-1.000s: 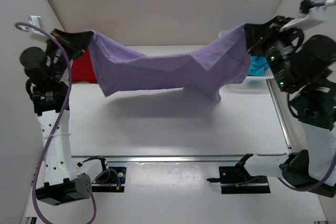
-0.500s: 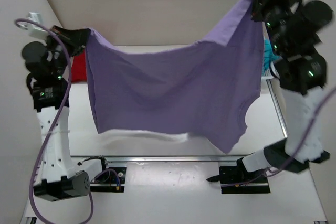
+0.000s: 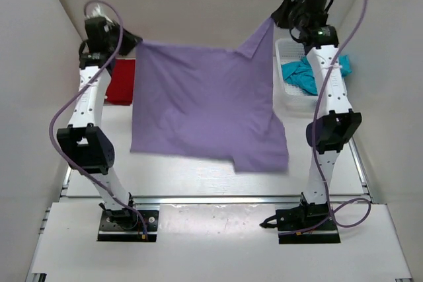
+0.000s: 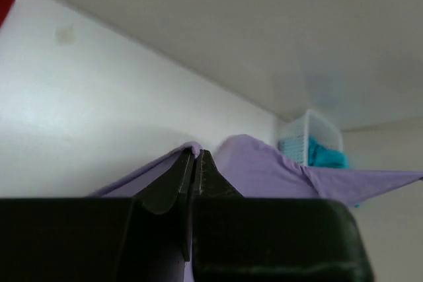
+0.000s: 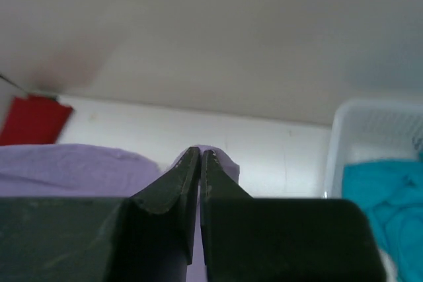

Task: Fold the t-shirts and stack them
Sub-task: Flatten out the tshirt

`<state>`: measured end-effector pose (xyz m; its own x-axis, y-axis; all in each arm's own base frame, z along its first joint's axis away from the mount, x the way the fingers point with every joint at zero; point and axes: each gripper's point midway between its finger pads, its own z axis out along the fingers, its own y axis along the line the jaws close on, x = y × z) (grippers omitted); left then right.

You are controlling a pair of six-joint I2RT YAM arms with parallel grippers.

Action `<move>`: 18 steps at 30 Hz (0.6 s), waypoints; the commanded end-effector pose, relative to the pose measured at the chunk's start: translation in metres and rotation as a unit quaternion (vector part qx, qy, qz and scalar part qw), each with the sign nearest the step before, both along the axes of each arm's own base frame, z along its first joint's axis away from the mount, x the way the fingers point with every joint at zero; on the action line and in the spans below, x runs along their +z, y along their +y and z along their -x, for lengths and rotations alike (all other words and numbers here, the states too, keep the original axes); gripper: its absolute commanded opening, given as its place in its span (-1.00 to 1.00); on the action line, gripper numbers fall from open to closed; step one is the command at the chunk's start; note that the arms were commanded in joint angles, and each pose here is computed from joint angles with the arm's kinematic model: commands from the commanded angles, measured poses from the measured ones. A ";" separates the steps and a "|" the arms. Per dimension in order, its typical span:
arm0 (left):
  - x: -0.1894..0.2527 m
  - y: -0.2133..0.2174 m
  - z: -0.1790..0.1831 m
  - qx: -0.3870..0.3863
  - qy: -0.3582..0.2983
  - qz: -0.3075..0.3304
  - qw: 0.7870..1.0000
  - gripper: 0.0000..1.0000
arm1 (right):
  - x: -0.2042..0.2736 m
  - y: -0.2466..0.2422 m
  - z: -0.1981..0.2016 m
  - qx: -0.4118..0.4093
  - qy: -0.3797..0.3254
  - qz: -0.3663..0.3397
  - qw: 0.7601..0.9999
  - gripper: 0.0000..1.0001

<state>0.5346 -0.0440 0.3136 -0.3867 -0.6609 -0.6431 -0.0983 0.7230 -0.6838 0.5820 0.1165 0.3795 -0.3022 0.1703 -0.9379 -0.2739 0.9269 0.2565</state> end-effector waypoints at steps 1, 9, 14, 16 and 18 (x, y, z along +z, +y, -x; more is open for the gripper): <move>0.164 0.018 0.029 0.018 -0.178 -0.010 0.984 -1.00 | 0.248 -0.008 0.101 0.023 -0.314 -0.075 0.946 -1.00; 0.213 0.058 0.060 0.053 -0.237 -0.004 0.970 -1.00 | 0.283 -0.007 0.158 0.031 -0.350 -0.070 0.934 -1.00; 0.187 0.061 0.064 0.068 -0.219 -0.020 0.973 -1.00 | 0.223 -0.007 0.144 0.015 -0.262 -0.042 0.964 -1.00; 0.172 0.062 0.066 0.070 -0.206 -0.026 0.976 -1.00 | 0.188 -0.011 0.142 0.000 -0.226 -0.024 0.974 -1.00; 0.149 0.063 0.077 0.082 -0.196 -0.032 0.977 -1.00 | 0.139 -0.017 0.150 -0.010 -0.185 -0.019 0.983 -1.00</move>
<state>0.4696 0.0152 0.4859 0.0031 -0.6629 -0.7487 0.0980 0.7453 -0.6595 0.4015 0.1049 0.6112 0.2564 0.2596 -0.9311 -0.4213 0.8969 0.1340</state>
